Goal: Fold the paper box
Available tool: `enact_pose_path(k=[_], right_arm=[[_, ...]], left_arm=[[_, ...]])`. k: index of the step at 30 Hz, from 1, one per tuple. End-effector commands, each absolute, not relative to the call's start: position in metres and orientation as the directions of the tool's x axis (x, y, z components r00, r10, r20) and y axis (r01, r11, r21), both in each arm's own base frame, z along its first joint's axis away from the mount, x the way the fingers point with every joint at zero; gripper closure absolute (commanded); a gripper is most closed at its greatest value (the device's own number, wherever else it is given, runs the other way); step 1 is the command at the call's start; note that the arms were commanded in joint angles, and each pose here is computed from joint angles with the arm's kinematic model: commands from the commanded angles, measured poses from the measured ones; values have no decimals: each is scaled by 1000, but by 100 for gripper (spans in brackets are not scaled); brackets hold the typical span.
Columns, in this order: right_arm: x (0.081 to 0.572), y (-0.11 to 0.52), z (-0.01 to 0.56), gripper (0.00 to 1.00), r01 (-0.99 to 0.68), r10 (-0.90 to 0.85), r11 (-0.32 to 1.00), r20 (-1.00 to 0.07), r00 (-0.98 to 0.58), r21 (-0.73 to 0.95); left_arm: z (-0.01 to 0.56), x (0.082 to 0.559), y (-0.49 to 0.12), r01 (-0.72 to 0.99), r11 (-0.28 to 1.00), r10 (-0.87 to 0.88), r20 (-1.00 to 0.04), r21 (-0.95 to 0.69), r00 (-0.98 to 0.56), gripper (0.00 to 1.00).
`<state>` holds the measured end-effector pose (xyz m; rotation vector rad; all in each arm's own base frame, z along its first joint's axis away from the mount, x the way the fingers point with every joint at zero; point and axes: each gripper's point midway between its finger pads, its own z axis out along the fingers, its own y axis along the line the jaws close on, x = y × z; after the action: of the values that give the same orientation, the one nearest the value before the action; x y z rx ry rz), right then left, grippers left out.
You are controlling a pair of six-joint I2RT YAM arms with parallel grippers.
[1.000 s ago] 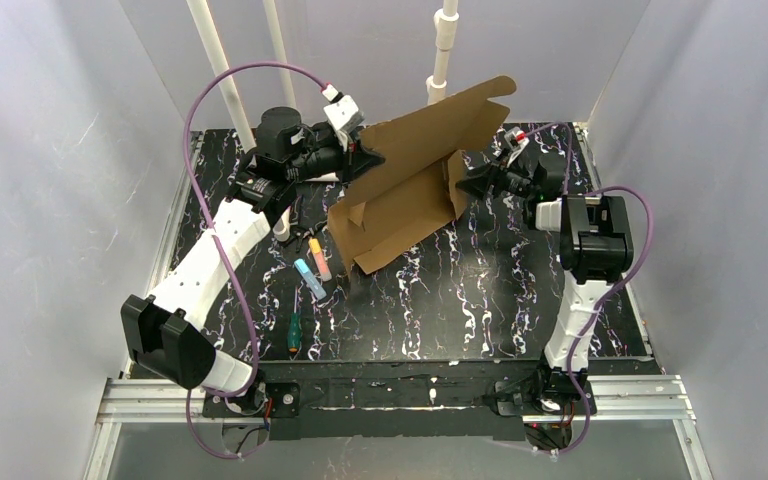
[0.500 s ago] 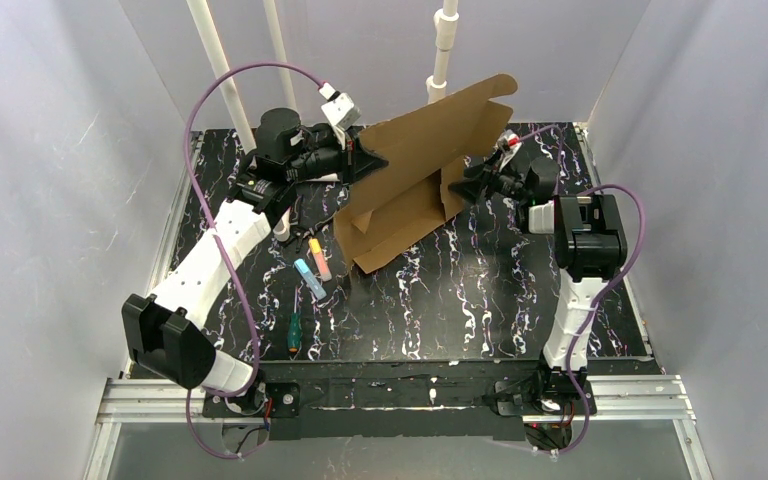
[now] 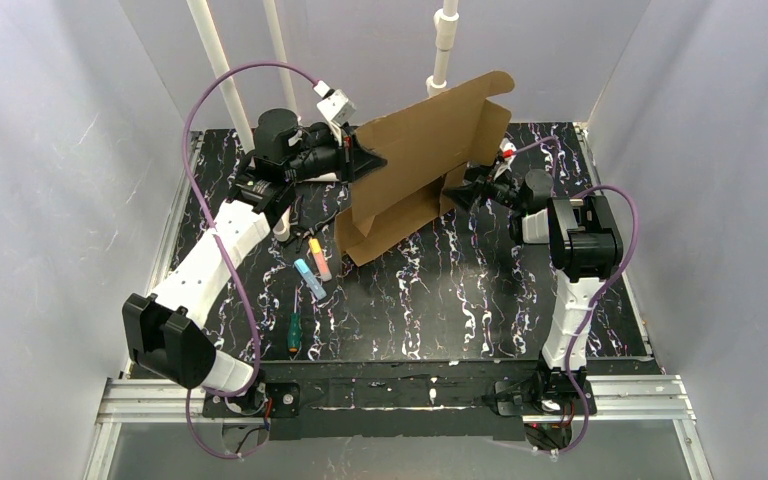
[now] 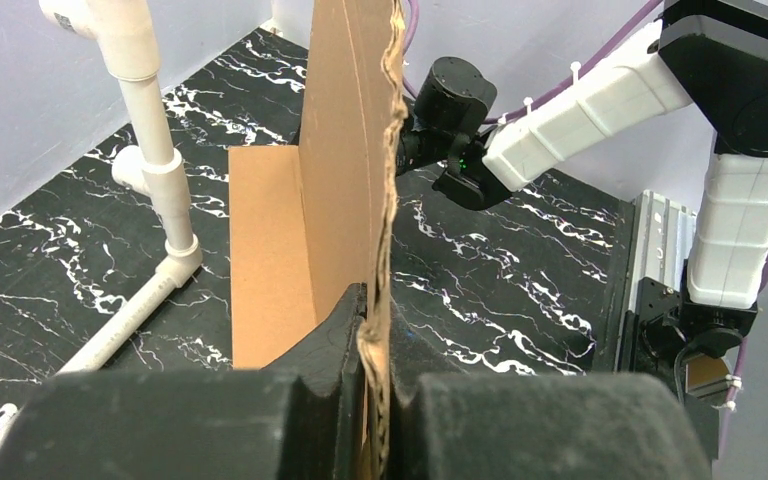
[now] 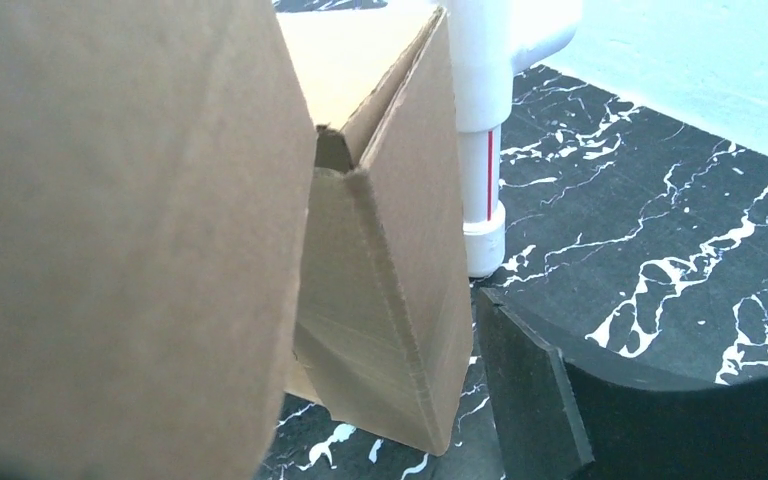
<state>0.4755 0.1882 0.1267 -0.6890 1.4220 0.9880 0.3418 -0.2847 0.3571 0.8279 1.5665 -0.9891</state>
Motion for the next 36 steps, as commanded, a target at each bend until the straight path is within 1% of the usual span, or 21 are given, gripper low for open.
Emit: enact_pose_path(k=[1,7,11,14,19,22,25,26,30,32,34,35,36], right_arm=[[480,186,171,13,-870,167,492,-984,58,32],[485,186,173,26,-859,170,512,-983,68,29],[482,189,176,30,-859,184,512,-979,90,18],[479,194,176,38,-859,185,512,-976,111,0],[476,200,175,63,-852,170,523,-975,140,-31],[471,199,175,82,-847,155,529,-975,158,-54],[464,196,177,96,-838,120,538,-977,179,-88],[461,195,178,99,-833,107,544,-977,184,-97],[448,188,188,99,-818,79,566,-982,174,-100],[446,182,191,99,-803,31,591,-992,122,-80],[444,174,189,99,-792,-84,603,-995,61,-99],[441,171,189,99,-792,-136,600,-990,35,-110],[432,166,178,99,-795,-194,602,-979,-59,-72]], left_arm=[[374,327,-282,900,387,-21,-978,-199,-208,100],[375,329,-281,890,394,-38,-971,-230,-234,100],[374,332,-280,872,412,-57,-963,-264,-264,100],[374,334,-278,858,428,-72,-957,-284,-281,100],[377,329,-277,847,431,-94,-949,-313,-302,100],[380,327,-275,841,435,-105,-946,-321,-307,100],[384,325,-274,835,441,-120,-944,-329,-309,100],[385,325,-273,832,445,-125,-943,-332,-310,100],[392,322,-270,818,454,-151,-935,-353,-320,100],[397,318,-267,809,456,-172,-928,-371,-329,100],[398,312,-266,801,450,-186,-919,-395,-348,100],[397,310,-265,789,451,-197,-909,-417,-368,98],[395,308,-264,777,452,-207,-898,-439,-387,94]])
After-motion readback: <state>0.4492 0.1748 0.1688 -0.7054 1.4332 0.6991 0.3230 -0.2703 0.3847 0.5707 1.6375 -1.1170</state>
